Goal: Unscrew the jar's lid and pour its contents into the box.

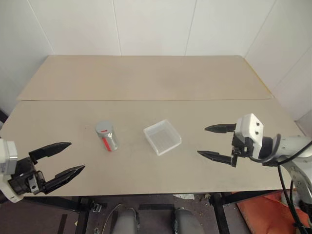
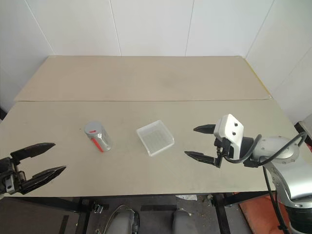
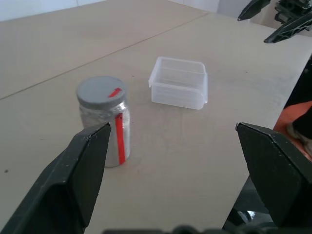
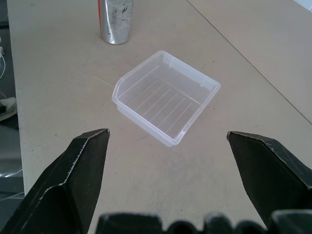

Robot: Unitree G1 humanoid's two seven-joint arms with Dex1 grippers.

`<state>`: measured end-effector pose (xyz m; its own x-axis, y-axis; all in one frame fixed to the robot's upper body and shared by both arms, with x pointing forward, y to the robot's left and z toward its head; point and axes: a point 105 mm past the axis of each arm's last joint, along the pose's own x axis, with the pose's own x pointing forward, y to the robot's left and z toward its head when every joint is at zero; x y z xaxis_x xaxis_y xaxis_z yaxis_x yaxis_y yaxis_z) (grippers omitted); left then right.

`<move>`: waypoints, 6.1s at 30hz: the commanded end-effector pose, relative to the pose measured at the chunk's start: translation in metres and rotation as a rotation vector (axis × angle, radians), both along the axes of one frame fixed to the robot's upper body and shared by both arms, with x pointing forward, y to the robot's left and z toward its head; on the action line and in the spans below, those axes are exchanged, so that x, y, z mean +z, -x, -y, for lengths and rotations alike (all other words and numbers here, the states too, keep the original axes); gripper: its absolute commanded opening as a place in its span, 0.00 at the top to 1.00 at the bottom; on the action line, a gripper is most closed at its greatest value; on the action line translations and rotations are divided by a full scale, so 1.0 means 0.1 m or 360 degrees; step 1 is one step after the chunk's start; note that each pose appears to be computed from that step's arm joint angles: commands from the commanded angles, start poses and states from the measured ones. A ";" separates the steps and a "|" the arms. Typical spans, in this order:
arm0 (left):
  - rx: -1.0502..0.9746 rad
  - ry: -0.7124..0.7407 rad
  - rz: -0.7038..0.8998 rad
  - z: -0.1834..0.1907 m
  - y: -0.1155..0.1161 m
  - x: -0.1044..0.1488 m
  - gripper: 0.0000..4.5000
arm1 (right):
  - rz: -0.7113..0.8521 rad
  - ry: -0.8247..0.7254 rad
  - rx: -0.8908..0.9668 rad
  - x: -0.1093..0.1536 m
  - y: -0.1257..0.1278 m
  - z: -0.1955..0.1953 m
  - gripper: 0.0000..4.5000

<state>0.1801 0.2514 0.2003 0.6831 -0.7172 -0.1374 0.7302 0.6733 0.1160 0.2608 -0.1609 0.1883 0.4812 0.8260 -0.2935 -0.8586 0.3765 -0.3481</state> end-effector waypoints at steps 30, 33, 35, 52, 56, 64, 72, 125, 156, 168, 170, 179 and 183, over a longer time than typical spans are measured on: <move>0.0966 0.0148 0.0416 0.56 -0.69 -0.60 0.01 | 0.0159 0.0071 0.0414 0.30 -0.08 -0.20 0.00; 0.1045 0.0157 0.0479 0.61 -0.78 -0.64 0.01 | 0.0165 0.0086 0.0421 0.32 -0.08 -0.20 0.00; 0.1093 0.0170 0.0521 0.62 -0.84 -0.65 0.01 | 0.0173 0.0086 0.0427 0.34 -0.07 -0.20 0.00; 0.1183 0.0244 0.0576 0.76 -1.16 -0.71 0.29 | 0.0218 0.0098 0.0434 0.42 0.03 -0.16 0.00; 0.1189 0.0249 0.0580 0.74 -1.20 -0.70 0.56 | 0.0221 0.0079 0.0438 0.42 0.05 -0.17 0.00; 0.0861 0.0232 0.0616 0.82 -1.22 -0.39 0.56 | 0.0246 -0.0001 0.0478 0.45 0.08 -0.28 0.00; -0.0076 0.0217 0.0380 0.97 -1.14 -0.02 0.56 | 0.0275 -0.0170 0.0470 0.57 -0.09 -0.61 0.00; -0.1809 0.0211 0.0186 1.57 -0.90 0.55 0.56 | -0.0155 -0.0335 0.1805 0.89 -0.05 -1.59 0.39; -0.1235 0.0226 0.0336 1.28 -1.15 0.23 0.56 | 0.0169 -0.0532 0.0439 0.95 -0.21 -1.78 0.02; -0.1206 0.0204 0.0340 1.23 -1.22 0.23 0.56 | 0.0152 -0.0532 0.0496 0.93 -0.11 -1.87 0.02; -0.1207 0.0208 0.0342 1.22 -1.22 0.24 0.56 | 0.0154 -0.0507 0.0466 0.89 -0.15 -1.88 0.02; -0.1220 0.0203 0.0341 1.21 -1.18 0.25 0.56 | 0.0114 -0.0483 0.0342 0.81 -0.33 -1.85 0.02; -0.1215 0.0191 0.0337 1.16 -1.16 0.27 0.56 | 0.0112 -0.0491 0.0283 0.80 -0.41 -1.75 0.02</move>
<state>0.3037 0.1295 0.2119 0.0182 -0.9991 0.0387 0.9788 0.0257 0.2032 0.2924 0.0264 0.2612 0.2728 0.9619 -0.0171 -0.9249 0.2573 -0.2799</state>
